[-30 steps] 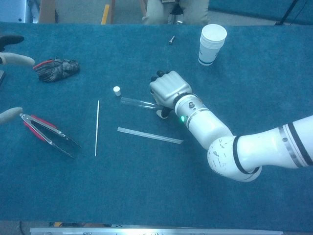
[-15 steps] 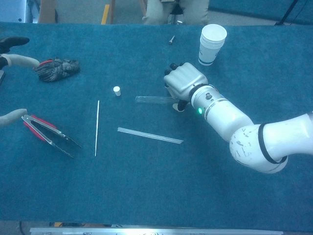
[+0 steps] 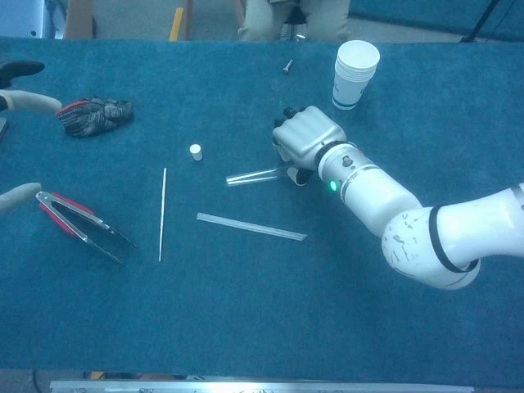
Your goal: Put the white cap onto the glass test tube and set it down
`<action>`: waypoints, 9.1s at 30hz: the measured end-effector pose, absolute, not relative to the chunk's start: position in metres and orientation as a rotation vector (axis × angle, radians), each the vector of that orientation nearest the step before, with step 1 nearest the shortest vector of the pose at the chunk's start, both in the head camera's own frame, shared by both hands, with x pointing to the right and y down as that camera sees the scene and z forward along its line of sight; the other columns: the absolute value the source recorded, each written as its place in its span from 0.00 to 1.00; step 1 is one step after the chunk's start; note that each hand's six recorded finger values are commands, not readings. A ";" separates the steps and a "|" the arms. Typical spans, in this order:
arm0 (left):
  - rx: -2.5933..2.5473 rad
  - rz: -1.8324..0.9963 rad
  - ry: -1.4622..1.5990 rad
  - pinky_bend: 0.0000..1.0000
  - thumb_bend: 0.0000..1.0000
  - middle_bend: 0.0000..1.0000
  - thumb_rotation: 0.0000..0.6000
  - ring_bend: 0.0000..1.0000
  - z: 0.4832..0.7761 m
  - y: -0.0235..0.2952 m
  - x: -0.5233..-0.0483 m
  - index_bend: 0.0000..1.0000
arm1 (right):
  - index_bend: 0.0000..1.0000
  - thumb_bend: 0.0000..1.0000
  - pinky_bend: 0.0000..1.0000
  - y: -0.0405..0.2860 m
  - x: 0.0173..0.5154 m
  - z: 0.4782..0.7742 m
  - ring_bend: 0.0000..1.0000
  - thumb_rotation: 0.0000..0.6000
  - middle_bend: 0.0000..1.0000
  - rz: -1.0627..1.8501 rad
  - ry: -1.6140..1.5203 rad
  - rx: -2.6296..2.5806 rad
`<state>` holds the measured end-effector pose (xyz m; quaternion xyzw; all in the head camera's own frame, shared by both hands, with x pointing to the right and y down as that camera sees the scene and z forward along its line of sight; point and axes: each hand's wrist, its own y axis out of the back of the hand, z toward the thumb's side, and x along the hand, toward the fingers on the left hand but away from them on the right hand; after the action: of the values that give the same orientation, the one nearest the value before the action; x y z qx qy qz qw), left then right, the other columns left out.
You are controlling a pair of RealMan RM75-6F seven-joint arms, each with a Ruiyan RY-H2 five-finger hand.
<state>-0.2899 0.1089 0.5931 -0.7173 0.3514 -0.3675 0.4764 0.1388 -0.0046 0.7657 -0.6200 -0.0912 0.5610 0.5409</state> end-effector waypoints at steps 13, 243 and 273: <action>-1.752 -0.902 0.855 0.01 0.26 0.00 0.59 0.00 0.592 0.111 -0.291 0.17 | 0.41 0.22 0.16 0.003 0.131 0.766 0.01 0.88 0.14 1.294 -0.252 -1.524; -2.002 -1.153 0.888 0.00 0.32 0.18 1.00 0.00 0.723 -0.045 -0.197 0.53 | 0.62 0.44 0.27 -0.063 0.249 0.674 0.06 1.00 0.22 1.302 -0.748 -1.820; -2.029 -1.210 1.153 0.00 0.32 0.17 1.00 0.00 0.582 -0.066 -0.285 0.53 | 0.62 0.41 0.28 -0.041 0.131 0.691 0.06 1.00 0.22 1.162 -0.859 -2.202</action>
<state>-0.2848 -0.0658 0.5816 -0.7467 0.4242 -0.4452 0.2535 0.1313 -0.0414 0.6908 -0.8092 -0.3158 0.4270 0.2513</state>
